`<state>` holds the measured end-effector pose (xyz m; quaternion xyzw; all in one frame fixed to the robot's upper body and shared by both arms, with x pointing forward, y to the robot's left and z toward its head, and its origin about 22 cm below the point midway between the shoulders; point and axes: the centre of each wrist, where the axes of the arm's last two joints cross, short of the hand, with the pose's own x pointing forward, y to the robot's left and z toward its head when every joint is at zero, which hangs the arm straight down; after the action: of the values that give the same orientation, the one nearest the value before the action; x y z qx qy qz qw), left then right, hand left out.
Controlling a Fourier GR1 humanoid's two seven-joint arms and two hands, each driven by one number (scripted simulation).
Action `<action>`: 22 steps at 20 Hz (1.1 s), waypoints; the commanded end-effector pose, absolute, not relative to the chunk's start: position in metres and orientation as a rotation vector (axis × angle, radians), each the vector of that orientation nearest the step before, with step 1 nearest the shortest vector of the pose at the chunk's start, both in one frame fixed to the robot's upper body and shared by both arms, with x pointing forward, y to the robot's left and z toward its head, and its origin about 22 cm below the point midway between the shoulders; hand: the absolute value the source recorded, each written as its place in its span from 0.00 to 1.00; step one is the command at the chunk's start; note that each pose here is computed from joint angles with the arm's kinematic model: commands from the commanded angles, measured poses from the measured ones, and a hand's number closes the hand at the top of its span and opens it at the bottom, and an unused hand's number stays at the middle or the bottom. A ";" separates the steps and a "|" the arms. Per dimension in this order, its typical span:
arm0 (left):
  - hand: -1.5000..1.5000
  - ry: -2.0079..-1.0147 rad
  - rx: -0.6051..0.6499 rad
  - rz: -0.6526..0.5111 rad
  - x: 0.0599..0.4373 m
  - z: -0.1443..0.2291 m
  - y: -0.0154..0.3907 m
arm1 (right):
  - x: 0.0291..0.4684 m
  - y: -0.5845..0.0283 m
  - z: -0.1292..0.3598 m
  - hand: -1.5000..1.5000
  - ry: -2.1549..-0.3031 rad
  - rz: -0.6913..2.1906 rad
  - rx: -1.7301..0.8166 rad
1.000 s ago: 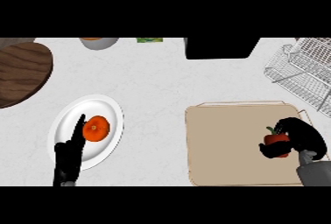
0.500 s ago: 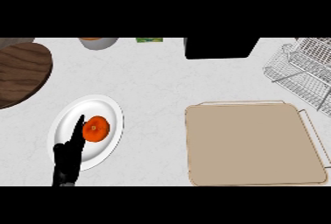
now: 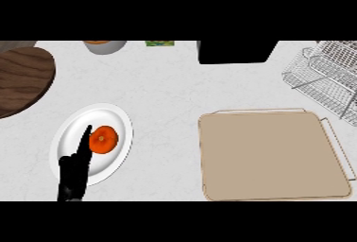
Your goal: Pick the bell pepper from the tray and place it in the tiered basket
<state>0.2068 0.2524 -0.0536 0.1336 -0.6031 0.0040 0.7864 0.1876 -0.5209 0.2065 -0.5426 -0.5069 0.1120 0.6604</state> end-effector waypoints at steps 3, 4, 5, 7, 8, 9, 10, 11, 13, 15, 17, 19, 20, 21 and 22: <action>0.50 -1.270 0.262 -0.017 0.210 -0.060 0.249 | 0.167 -0.496 0.271 1.00 -1.226 0.272 -1.338; 0.50 -1.303 0.269 -0.004 0.213 -0.053 0.239 | 0.161 -0.513 0.286 1.00 -1.234 0.219 -1.328; 0.50 -1.288 0.260 -0.028 0.196 -0.054 0.254 | 0.162 -0.503 0.279 1.00 -1.205 0.238 -1.355; 0.50 -1.311 0.244 -0.024 0.214 -0.054 0.248 | 0.168 -0.517 0.303 1.00 -1.212 0.189 -1.360; 0.50 -1.294 0.238 -0.023 0.203 -0.043 0.260 | 0.170 -0.491 0.291 1.00 -1.202 0.194 -1.351; 0.50 -1.311 0.261 -0.033 0.212 -0.060 0.234 | 0.188 -0.500 0.314 1.00 -1.199 0.193 -1.363; 0.50 -1.298 0.256 -0.020 0.199 -0.058 0.249 | 0.192 -0.500 0.306 1.00 -1.181 0.191 -1.370; 0.50 -1.314 0.226 -0.030 0.204 -0.070 0.243 | 0.194 -0.505 0.318 1.00 -1.198 0.168 -1.363; 0.50 -1.322 0.247 -0.030 0.215 -0.051 0.226 | 0.213 -0.494 0.304 1.00 -1.185 0.167 -1.362; 0.50 -1.286 0.243 -0.040 0.219 -0.061 0.233 | 0.218 -0.519 0.317 1.00 -1.174 0.149 -1.352; 0.50 -1.311 0.262 -0.025 0.212 -0.064 0.236 | 0.224 -0.523 0.316 1.00 -1.175 0.150 -1.345; 0.50 -1.307 0.248 -0.029 0.223 -0.060 0.237 | 0.240 -0.524 0.307 1.00 -1.150 0.168 -1.361; 0.50 -1.316 0.249 -0.044 0.228 -0.052 0.221 | 0.263 -0.500 0.303 1.00 -1.163 0.149 -1.349; 0.50 -1.308 0.228 -0.040 0.215 -0.056 0.235 | 0.259 -0.525 0.299 1.00 -1.167 0.161 -1.329; 0.50 -1.304 0.218 -0.040 0.213 -0.055 0.234 | 0.261 -0.528 0.283 1.00 -1.181 0.160 -1.306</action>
<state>0.2188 0.2354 -0.0526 0.1140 -0.6147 -0.0165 0.7803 0.2436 -0.5201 0.3015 -0.5828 -0.5112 0.0673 0.6281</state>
